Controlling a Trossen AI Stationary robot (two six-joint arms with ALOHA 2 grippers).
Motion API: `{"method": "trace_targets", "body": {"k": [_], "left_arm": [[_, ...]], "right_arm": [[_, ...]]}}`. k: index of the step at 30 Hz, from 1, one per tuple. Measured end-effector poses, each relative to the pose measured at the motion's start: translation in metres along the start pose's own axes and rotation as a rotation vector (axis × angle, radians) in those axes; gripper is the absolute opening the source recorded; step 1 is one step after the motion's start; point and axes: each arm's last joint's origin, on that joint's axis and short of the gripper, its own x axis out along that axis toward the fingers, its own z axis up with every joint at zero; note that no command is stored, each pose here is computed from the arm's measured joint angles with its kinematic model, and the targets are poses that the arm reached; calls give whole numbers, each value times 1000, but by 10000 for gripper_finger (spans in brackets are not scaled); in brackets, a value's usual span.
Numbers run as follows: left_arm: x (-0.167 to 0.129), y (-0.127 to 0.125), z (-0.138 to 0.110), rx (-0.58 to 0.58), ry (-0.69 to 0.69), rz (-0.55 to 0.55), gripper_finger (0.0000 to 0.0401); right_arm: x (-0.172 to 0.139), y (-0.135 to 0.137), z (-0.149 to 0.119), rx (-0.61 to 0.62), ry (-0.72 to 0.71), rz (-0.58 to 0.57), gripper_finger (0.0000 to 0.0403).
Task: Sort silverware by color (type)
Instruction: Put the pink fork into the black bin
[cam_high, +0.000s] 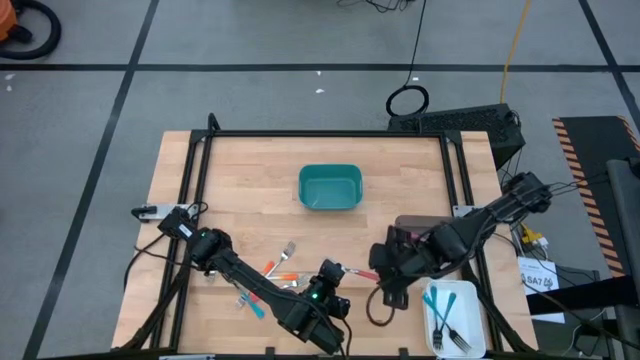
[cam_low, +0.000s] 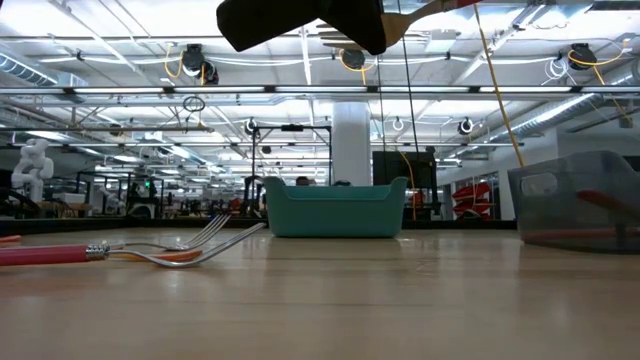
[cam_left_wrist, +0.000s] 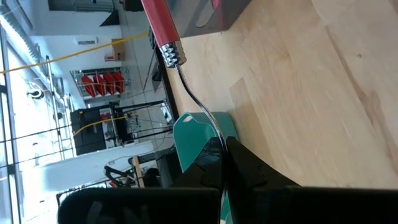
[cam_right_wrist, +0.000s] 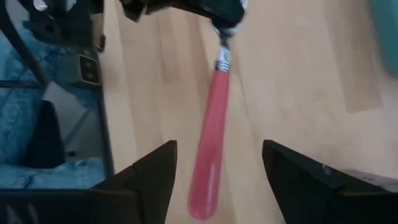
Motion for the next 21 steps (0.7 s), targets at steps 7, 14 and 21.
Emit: {"method": "trace_targets", "body": {"k": [7, 14, 21], "left_arm": [[0, 0, 0, 10, 0, 0, 1], [0, -2, 0, 31, -1, -8, 1], [0, -3, 0, 43, -1, -14, 1]], "right_arm": [[9, -9, 1, 19, 72, -70, 227], [26, -5, 6, 25, 145, -20, 226], [33, -2, 7, -4, 175, 6, 226]]}}
